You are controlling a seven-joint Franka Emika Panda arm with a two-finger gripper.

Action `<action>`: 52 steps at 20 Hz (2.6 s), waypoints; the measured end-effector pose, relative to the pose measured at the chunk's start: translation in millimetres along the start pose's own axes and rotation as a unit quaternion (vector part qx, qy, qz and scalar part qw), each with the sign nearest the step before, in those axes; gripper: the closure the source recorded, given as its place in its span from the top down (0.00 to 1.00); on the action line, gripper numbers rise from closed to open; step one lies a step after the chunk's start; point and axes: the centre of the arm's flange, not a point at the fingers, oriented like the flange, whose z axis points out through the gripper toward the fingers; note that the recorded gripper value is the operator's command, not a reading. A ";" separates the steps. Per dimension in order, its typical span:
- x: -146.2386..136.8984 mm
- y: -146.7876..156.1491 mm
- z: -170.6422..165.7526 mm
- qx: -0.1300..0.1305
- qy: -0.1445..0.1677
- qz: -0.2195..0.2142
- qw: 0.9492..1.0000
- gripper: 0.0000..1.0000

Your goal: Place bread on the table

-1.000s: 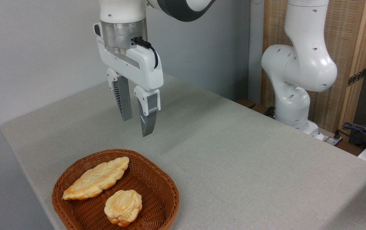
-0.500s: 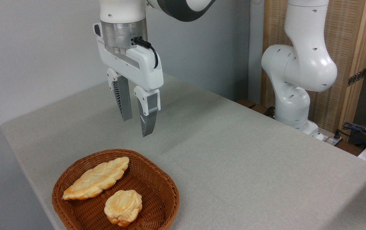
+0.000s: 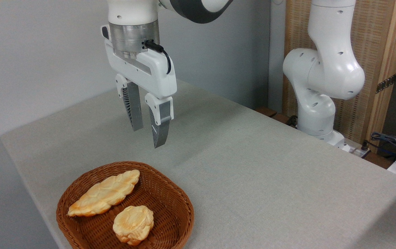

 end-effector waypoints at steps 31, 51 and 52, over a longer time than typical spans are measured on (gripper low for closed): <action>15.0 -60.8 55.5 0.053 0.051 -0.031 0.997 1.00; 9.7 -93.0 133.2 0.076 -0.018 -0.012 0.997 1.00; 9.9 -93.0 134.9 0.075 -0.019 -0.012 0.997 1.00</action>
